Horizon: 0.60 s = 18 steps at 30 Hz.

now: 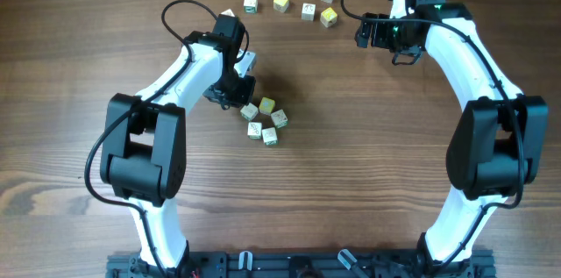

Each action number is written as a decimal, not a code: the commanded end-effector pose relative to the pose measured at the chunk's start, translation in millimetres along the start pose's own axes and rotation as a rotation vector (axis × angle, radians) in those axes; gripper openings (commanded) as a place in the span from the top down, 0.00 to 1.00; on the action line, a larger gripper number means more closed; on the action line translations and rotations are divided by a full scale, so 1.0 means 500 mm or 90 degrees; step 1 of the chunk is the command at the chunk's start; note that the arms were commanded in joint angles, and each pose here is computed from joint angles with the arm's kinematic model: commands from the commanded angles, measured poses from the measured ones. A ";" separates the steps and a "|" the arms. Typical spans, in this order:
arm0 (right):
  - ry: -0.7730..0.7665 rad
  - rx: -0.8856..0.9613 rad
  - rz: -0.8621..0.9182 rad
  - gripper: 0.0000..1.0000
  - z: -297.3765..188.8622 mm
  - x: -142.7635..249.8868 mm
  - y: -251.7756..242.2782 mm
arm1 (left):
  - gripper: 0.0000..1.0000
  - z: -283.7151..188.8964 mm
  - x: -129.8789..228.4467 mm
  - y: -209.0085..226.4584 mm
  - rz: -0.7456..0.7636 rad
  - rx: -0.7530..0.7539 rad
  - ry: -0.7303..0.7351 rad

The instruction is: Form a circle

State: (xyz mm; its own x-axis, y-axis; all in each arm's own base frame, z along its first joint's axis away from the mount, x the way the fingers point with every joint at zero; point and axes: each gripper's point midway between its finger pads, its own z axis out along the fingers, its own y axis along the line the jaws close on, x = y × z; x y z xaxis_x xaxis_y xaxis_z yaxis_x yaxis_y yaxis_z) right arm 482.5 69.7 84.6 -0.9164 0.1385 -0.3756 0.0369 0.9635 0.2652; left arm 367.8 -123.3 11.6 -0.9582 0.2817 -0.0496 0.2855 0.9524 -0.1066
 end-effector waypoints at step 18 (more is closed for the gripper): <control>-0.026 0.002 -0.003 0.00 -0.026 -0.021 0.003 | 0.95 0.035 0.008 -0.024 0.029 0.015 0.003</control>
State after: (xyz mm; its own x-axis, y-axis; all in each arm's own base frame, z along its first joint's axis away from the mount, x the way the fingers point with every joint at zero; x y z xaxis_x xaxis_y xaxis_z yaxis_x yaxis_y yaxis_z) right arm 482.5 69.7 84.6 -0.9164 0.1385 -0.3756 0.0369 0.9635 0.2652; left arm 366.3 -131.8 3.4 -0.9511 0.3011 -0.0694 0.3072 0.9453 -0.1096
